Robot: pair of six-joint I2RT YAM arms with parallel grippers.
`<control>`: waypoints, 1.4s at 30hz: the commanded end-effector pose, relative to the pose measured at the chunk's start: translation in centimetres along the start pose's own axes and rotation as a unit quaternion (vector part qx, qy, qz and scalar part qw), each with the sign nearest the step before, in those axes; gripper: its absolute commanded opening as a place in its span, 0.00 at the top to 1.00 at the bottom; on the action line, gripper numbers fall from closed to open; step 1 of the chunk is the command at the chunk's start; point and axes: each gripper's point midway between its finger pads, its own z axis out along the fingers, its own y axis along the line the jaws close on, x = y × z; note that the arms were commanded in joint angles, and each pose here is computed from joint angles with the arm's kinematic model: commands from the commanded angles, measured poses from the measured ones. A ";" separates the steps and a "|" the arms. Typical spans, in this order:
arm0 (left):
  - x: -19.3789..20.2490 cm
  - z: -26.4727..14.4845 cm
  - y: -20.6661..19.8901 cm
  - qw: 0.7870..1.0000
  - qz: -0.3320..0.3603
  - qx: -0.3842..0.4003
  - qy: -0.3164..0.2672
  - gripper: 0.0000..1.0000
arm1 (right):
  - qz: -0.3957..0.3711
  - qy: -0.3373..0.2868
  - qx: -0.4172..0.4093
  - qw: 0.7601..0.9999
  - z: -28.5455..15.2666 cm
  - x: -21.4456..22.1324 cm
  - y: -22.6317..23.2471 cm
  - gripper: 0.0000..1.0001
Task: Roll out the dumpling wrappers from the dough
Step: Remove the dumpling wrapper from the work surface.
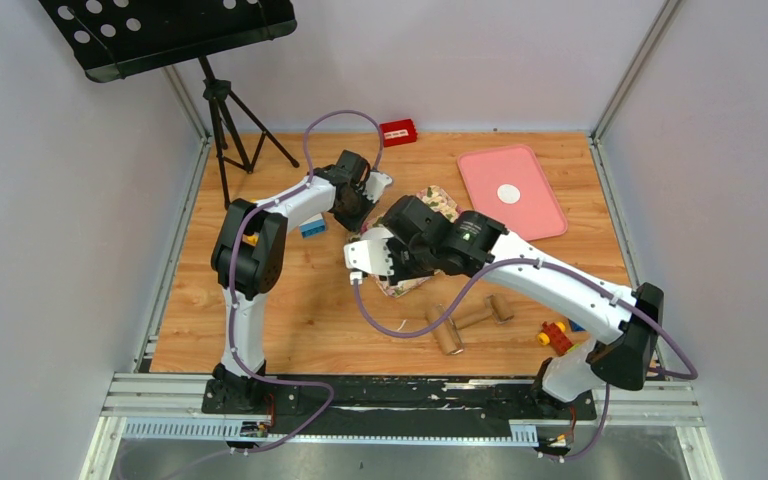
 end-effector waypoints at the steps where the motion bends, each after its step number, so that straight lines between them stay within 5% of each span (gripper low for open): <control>1: -1.1 -0.7 0.1 1.000 -0.004 -0.005 -0.023 0.87 | -0.003 0.028 0.007 1.000 -1.1 2.2 0.3 1.00; 10: -1.2 -0.8 0.0 1.000 -0.004 -0.003 -0.024 0.87 | 0.017 0.065 0.009 0.998 2.4 4.1 0.2 1.00; 42: -1.0 -0.6 -0.1 1.000 -0.002 -0.001 -0.024 0.87 | 0.063 -0.029 -0.036 0.997 4.8 -0.7 1.7 1.00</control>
